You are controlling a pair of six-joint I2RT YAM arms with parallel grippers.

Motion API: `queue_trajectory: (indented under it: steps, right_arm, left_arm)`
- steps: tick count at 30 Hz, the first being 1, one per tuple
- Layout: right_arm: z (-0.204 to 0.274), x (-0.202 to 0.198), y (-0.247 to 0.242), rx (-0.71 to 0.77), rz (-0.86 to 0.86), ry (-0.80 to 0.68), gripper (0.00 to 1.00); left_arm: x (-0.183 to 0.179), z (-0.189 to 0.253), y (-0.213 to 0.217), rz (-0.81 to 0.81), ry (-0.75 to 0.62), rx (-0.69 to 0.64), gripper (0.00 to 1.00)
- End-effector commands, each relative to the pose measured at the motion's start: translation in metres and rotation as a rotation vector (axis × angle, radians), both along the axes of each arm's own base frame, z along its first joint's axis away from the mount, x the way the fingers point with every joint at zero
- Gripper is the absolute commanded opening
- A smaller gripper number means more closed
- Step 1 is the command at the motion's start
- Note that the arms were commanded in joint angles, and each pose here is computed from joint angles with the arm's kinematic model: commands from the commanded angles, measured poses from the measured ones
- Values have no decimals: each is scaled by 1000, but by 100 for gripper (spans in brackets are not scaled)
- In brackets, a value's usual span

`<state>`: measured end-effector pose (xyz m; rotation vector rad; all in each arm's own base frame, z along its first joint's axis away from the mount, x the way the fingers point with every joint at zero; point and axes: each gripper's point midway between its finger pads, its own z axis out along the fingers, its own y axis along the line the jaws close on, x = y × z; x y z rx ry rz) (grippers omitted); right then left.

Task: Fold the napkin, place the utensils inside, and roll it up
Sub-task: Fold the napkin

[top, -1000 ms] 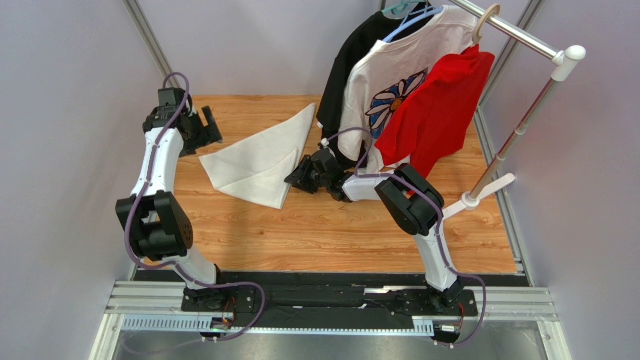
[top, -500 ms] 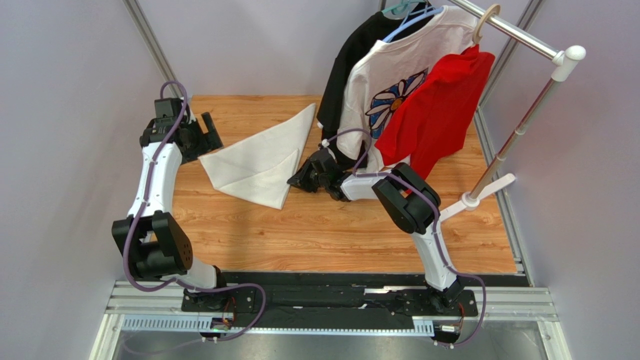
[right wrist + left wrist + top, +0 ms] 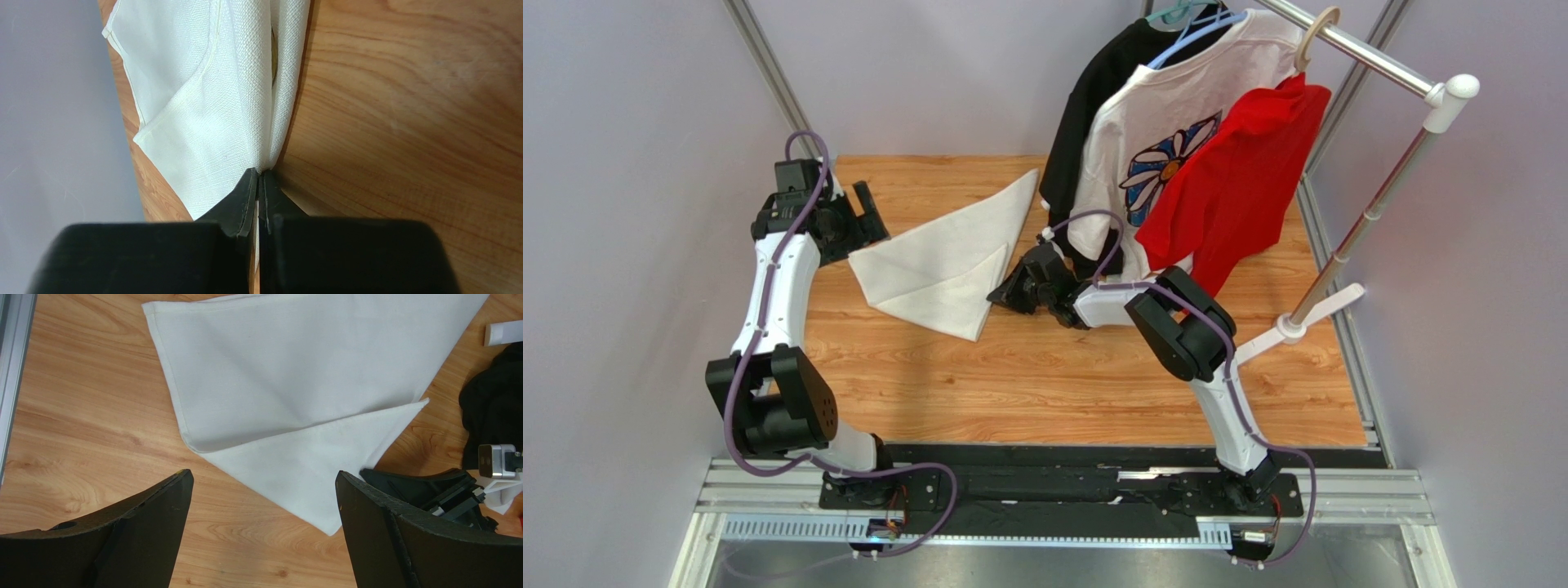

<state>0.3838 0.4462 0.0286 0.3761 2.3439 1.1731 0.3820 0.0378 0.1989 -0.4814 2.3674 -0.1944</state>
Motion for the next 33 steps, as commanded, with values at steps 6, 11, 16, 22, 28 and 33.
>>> queue_trajectory:
  steps: [6,11,16,22,28,33]
  right_arm:
    - [-29,-54,-7,-68,6,111,0]
    - [-25,-86,2,-73,16,120,0]
    - [-29,-134,12,-58,22,180,0]
    - [-27,-179,23,-58,-44,189,0]
    - [-26,-211,39,-40,-62,208,0]
    - [-16,-213,51,-35,-52,173,1]
  left_arm:
    - [4,22,-5,-9,-87,-25,95]
    - [2,28,-8,-18,-107,-37,95]
    - [0,31,-10,-19,-118,-42,95]
    - [-1,35,-12,-25,-139,-52,96]
    - [-1,35,-13,-28,-141,-56,96]
    - [-1,35,-15,-32,-140,-60,96]
